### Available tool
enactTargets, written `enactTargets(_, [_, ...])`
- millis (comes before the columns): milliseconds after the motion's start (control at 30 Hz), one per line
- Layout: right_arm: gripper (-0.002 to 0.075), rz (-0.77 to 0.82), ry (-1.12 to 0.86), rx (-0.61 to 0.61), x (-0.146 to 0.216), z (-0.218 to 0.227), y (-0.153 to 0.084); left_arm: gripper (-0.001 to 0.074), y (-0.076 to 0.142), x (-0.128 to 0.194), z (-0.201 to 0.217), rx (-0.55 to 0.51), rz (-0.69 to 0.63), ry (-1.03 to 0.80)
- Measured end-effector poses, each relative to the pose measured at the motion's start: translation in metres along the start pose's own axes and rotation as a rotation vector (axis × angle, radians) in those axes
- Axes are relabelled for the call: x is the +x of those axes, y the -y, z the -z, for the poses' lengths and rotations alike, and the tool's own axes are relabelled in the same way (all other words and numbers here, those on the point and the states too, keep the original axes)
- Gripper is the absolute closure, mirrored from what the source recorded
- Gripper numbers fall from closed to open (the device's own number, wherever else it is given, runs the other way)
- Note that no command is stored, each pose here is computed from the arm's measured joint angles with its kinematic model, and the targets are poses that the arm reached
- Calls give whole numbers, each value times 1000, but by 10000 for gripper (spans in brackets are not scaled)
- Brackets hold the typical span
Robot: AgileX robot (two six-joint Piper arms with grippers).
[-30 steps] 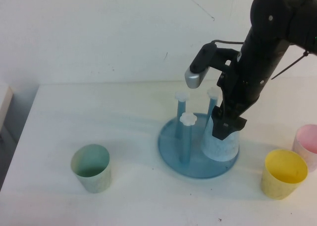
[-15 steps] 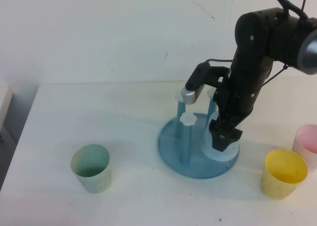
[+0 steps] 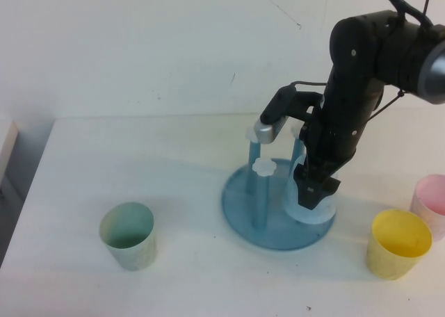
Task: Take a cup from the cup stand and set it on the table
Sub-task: Pick up the cup from the rack, then hand over the cup
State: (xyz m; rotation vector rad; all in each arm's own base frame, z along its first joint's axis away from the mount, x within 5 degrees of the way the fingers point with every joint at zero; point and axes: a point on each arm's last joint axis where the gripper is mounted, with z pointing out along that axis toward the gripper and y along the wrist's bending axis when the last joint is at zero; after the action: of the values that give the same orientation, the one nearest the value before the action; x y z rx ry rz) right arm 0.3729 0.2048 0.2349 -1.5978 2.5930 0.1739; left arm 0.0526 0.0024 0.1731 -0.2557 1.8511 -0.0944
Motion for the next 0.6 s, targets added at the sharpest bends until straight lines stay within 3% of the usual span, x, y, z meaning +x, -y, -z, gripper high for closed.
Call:
enactTargets(233, [125, -3, 99, 109, 10, 61, -13, 738, 0, 0, 0, 0, 0, 0])
enactTargets(467, [125, -71, 274, 268, 44, 157, -45, 738, 0, 0, 0, 0, 0, 0])
enactTargets(600, [125, -166, 361, 278, 69, 187, -62, 738, 0, 0, 0, 0, 0, 0])
